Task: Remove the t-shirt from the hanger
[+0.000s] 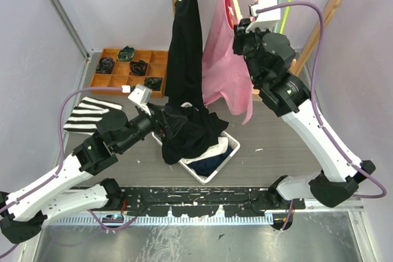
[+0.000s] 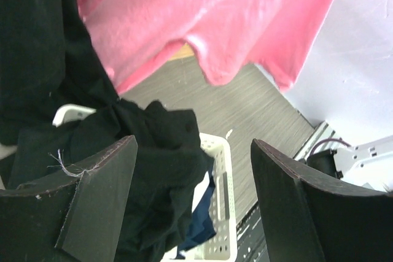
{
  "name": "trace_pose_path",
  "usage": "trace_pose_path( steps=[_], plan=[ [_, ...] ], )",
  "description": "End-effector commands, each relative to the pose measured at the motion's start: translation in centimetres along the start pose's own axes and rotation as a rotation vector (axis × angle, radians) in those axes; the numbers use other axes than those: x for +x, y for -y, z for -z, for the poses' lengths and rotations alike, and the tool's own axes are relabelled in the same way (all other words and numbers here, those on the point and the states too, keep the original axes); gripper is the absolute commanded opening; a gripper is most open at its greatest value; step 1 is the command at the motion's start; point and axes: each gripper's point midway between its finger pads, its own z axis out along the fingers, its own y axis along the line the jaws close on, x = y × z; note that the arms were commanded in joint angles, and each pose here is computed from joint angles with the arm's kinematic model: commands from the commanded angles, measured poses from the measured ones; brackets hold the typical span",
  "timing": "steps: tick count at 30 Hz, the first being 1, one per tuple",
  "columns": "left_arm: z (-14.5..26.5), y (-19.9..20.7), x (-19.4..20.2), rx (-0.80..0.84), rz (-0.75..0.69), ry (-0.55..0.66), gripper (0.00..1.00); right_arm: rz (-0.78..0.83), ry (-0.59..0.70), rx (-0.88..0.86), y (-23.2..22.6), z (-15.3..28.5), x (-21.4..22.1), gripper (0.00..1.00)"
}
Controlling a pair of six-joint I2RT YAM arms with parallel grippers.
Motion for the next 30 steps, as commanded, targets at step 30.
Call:
trace_pose_path(
  steps=[30],
  plan=[
    [-5.9,7.1,-15.7,0.095,-0.203,0.294,0.85,-0.193,0.444,-0.265,3.4,14.1,-17.3,0.01]
  ],
)
